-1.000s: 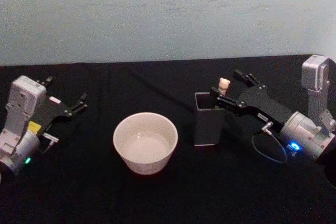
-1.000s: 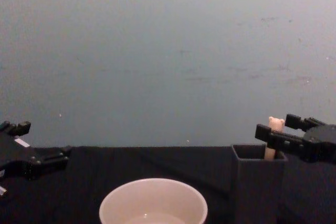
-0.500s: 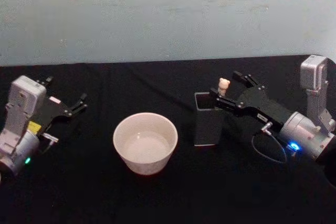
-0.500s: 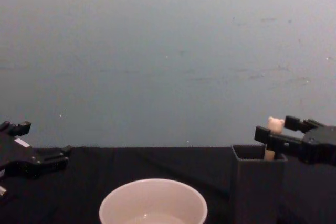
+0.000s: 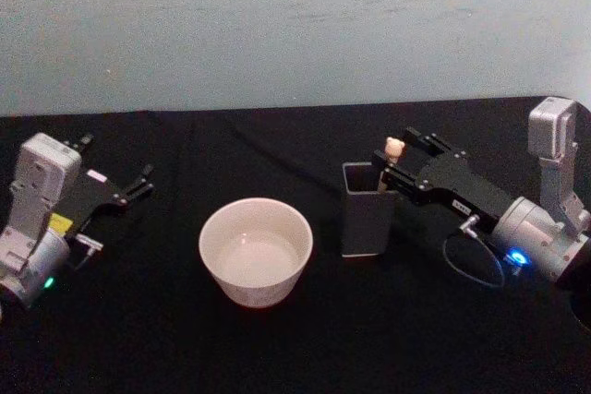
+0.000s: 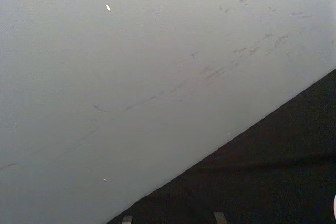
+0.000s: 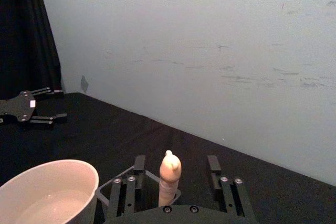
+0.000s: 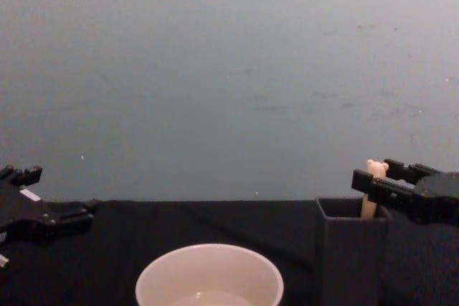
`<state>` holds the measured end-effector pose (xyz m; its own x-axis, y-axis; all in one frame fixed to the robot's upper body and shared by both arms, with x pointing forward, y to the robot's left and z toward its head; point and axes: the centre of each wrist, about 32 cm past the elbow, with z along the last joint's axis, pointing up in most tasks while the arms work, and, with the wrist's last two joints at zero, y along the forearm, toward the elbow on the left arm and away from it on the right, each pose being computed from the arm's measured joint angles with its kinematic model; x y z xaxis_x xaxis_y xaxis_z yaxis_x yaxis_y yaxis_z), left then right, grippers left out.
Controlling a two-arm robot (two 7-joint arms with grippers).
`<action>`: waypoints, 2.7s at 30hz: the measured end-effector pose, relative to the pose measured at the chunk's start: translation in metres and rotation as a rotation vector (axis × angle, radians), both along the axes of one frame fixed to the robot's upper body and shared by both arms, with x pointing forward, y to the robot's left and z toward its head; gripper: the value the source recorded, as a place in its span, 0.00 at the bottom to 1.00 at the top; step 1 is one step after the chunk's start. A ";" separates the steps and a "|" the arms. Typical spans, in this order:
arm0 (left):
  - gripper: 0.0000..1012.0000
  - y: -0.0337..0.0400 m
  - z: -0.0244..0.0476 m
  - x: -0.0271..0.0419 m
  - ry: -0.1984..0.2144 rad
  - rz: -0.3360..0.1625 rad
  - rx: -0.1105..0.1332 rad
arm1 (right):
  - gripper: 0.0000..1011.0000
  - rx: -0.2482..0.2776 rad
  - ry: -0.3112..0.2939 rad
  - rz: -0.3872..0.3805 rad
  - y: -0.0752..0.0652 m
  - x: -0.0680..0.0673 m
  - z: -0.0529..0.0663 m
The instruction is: Pick up the stirring spoon with one hand, stir inside the cup, then place it back in its original position.
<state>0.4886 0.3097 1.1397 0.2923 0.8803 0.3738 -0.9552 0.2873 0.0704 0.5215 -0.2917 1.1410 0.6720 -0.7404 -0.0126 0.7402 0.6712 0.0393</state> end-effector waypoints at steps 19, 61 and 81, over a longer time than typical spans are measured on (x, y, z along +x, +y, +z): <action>0.99 0.0000 0.0000 0.0000 0.000 0.000 0.000 | 0.21 0.000 -0.001 -0.001 0.000 0.000 0.000; 0.99 0.0000 0.0000 0.0000 0.000 0.000 0.000 | 0.21 0.237 -0.167 0.034 0.018 0.011 0.063; 0.99 0.0000 0.0000 0.0000 0.000 0.000 0.000 | 0.21 0.104 -0.145 0.235 0.077 0.012 0.044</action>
<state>0.4886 0.3096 1.1398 0.2923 0.8803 0.3737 -0.9553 0.2873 0.0703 0.5331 -0.2147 1.1848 0.8250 -0.5644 0.0284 0.5469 0.8101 0.2114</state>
